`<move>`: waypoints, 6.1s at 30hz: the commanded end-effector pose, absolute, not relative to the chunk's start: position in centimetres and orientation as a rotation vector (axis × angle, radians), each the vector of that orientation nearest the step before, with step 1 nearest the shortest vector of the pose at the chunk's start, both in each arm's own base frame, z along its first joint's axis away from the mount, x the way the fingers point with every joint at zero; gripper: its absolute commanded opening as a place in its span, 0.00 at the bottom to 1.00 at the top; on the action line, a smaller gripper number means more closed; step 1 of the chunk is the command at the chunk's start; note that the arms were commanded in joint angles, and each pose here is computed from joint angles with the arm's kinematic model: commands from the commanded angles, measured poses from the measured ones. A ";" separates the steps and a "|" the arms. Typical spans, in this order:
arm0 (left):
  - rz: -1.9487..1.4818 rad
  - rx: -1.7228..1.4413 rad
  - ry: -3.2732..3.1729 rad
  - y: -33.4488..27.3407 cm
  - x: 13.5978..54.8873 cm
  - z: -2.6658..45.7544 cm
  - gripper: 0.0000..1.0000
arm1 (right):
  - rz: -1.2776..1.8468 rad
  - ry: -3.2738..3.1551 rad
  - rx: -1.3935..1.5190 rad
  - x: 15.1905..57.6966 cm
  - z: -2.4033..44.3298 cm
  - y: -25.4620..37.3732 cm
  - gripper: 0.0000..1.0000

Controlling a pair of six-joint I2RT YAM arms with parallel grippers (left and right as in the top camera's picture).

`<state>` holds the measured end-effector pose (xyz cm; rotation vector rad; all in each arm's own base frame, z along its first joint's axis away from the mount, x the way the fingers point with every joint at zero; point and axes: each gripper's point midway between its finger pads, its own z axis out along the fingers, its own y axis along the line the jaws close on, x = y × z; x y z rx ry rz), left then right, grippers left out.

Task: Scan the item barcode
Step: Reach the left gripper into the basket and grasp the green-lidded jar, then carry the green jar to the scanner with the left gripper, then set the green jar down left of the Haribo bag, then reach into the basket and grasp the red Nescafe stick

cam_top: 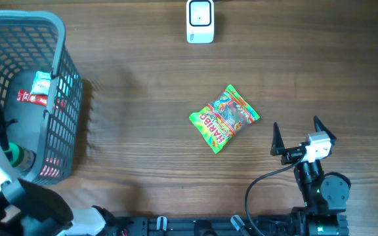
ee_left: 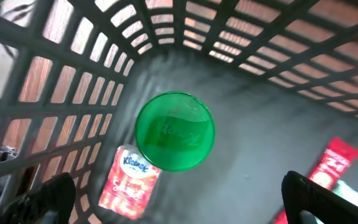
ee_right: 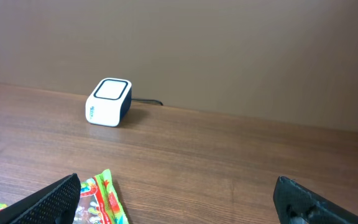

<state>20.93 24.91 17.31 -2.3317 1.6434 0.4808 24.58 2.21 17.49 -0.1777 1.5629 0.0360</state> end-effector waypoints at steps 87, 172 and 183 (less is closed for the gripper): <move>-0.380 -1.007 2.540 -9.7 32.6 27.0 0.54 | 0.044 1.557 -0.165 24.6 17.6 2.2 1.00; 0.089 -1.169 2.823 21.7 38.5 2.9 0.59 | 0.045 1.558 -0.164 24.6 17.6 2.2 1.00; 0.233 -0.919 2.926 23.4 37.7 2.9 0.73 | 0.044 1.558 -0.165 24.6 17.6 2.2 1.00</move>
